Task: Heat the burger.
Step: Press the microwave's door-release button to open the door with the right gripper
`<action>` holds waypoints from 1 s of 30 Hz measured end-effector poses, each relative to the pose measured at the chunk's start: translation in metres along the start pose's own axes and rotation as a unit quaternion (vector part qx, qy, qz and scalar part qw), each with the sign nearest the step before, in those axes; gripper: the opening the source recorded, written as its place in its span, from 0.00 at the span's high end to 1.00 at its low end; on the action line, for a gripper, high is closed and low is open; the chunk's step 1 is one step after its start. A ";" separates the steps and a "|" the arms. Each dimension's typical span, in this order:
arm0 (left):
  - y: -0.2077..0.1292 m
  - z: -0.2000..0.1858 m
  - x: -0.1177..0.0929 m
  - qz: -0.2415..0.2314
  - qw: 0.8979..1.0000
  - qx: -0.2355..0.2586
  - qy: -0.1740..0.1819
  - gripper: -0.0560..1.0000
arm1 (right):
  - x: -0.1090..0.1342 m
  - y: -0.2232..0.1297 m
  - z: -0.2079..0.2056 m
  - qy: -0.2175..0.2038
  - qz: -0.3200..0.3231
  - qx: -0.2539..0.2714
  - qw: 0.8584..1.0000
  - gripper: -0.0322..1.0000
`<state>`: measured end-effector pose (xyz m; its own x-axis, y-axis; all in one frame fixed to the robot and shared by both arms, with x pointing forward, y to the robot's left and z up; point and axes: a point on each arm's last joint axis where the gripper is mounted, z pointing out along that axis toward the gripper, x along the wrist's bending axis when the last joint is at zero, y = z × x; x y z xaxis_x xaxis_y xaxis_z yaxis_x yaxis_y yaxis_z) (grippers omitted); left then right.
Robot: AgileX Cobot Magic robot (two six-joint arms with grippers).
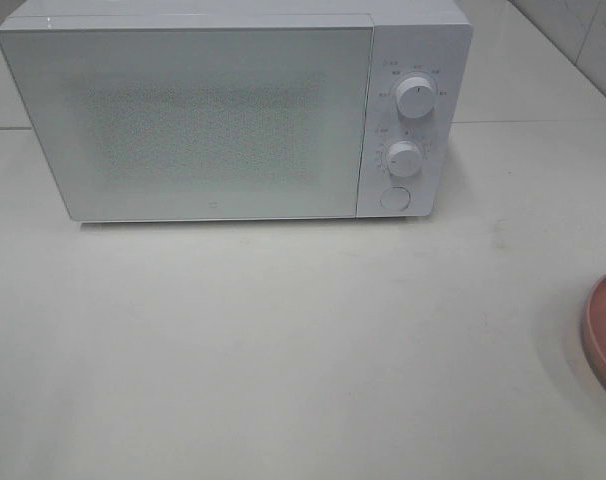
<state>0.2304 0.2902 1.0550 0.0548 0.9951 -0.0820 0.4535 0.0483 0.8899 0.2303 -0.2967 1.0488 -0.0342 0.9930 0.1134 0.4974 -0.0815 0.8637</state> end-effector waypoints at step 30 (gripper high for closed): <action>0.000 0.000 0.000 0.000 1.000 0.000 0.000 0.01 | 0.002 0.022 0.004 0.005 0.001 -0.052 0.999 0.24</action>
<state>0.2304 0.2902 1.0550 0.0548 0.9951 -0.0820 0.4535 0.0483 0.8899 0.2448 -0.2959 1.0655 -0.0425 0.9920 0.1189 0.4043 -0.0917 0.9100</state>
